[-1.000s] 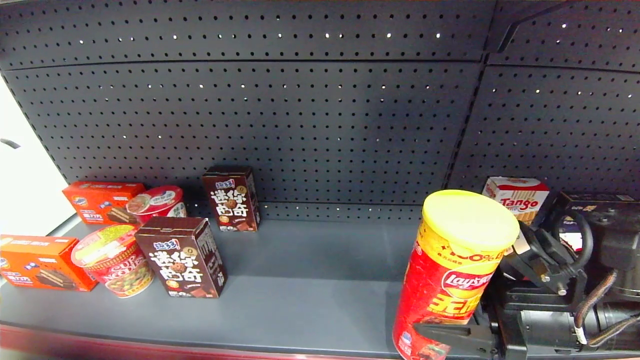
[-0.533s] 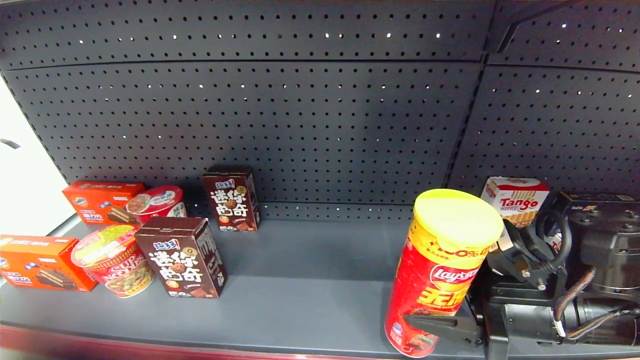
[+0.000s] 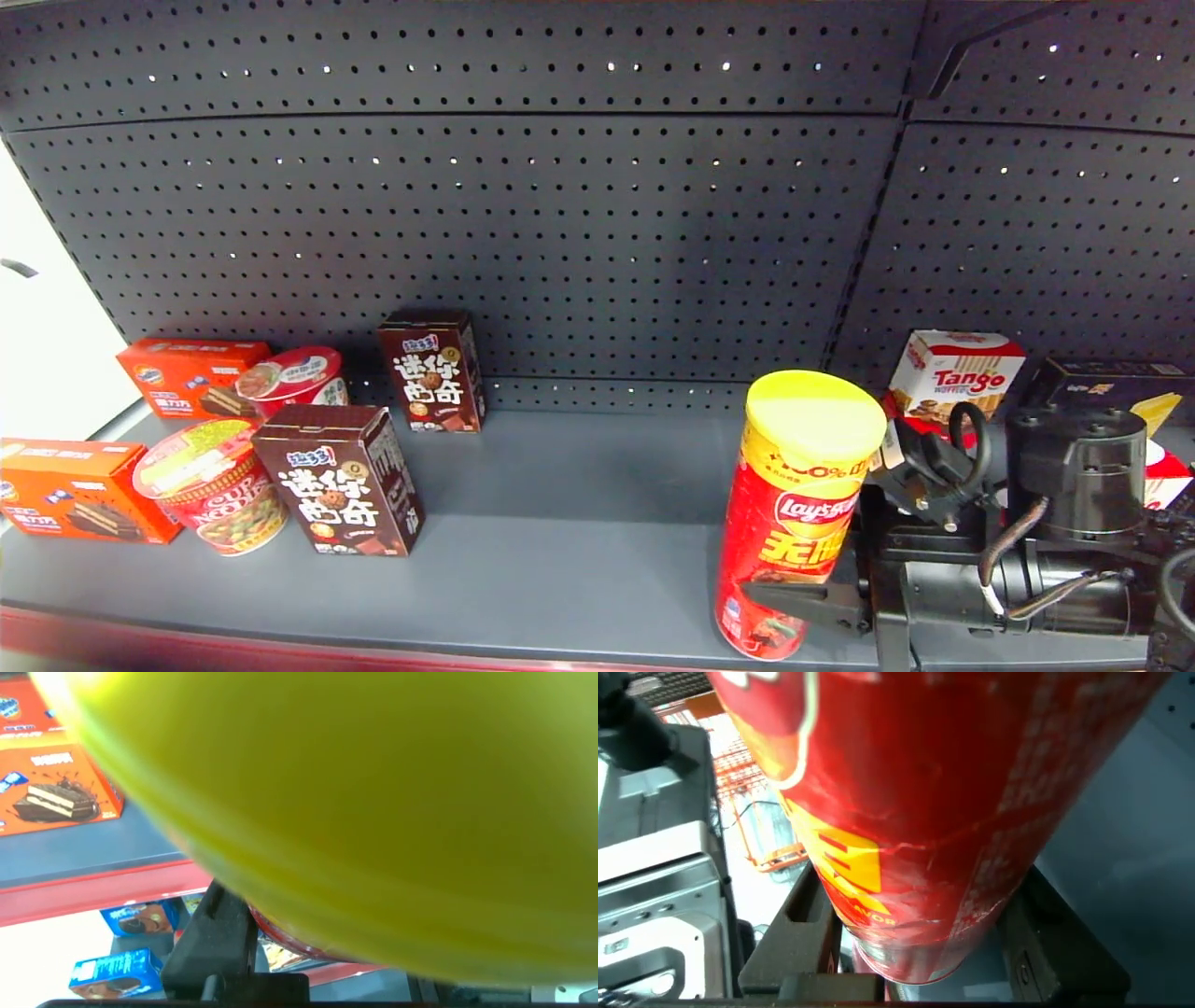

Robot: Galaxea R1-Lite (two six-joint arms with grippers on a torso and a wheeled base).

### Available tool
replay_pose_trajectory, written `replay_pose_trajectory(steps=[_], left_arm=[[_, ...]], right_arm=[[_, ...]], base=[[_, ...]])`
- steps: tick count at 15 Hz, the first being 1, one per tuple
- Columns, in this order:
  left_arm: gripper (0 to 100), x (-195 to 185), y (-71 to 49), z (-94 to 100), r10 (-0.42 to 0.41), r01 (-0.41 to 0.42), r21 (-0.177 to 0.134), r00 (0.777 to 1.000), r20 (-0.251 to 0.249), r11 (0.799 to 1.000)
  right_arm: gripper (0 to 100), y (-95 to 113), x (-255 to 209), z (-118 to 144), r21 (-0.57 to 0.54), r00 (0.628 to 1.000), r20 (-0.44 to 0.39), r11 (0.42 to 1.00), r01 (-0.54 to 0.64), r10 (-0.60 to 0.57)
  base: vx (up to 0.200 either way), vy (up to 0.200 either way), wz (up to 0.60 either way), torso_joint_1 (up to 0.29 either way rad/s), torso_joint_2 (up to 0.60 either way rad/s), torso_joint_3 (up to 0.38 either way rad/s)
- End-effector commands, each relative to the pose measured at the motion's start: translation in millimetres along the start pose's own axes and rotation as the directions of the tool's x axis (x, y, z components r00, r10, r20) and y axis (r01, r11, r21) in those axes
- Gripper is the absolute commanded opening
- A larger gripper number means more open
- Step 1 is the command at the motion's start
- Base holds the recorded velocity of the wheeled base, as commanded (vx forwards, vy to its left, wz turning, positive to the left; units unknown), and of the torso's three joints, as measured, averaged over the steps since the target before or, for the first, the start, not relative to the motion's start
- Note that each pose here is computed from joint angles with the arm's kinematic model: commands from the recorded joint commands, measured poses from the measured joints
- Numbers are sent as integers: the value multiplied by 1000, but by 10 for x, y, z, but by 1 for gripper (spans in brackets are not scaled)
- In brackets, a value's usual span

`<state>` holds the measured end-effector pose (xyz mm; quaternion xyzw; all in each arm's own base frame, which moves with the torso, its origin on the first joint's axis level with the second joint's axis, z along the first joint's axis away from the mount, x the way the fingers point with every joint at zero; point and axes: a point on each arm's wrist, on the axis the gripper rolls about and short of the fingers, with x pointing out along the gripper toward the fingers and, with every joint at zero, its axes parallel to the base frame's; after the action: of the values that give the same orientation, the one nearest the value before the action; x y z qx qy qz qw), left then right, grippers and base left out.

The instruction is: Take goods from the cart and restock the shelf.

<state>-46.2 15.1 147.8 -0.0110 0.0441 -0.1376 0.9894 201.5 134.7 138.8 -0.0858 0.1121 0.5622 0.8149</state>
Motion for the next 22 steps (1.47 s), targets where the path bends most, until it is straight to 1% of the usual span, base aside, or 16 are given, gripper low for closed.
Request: replay_pose_trajectory(steps=[1, 7, 9, 14, 17, 22], left_arm=[[0, 11, 1, -8, -1, 1, 0, 1000, -8, 1000], [0, 25, 2, -35, -5, 5, 0, 1000, -20, 1000], [0, 42, 3, -73, -3, 3, 1, 999, -34, 1000], [0, 44, 4, -77, -5, 5, -1, 999, -35, 1000], [0, 59, 5, -110, -4, 4, 0, 999, -46, 1000], [0, 63, 5, -122, -4, 4, -2, 999, -49, 1000]], right_arm=[[0, -58, 45, -64, 20, 1000, -22, 1000, 6, -6], [0, -134, 124, -111, 30, 999, -32, 999, 10, -9], [0, -165, 160, -103, 30, 1000, -30, 1000, 9, -8], [0, -232, 290, -94, 22, 1000, -24, 1000, 0, 1], [0, -248, 333, -94, 22, 1000, -26, 1000, -5, 6], [0, -247, 337, -136, 31, 999, -39, 1000, -6, 8]], base=[[0, 0, 0, 0, 0, 0], [0, 0, 0, 0, 0, 0], [0, 0, 0, 0, 0, 0], [0, 0, 0, 0, 0, 0], [0, 0, 0, 0, 0, 0], [0, 0, 0, 0, 0, 0]])
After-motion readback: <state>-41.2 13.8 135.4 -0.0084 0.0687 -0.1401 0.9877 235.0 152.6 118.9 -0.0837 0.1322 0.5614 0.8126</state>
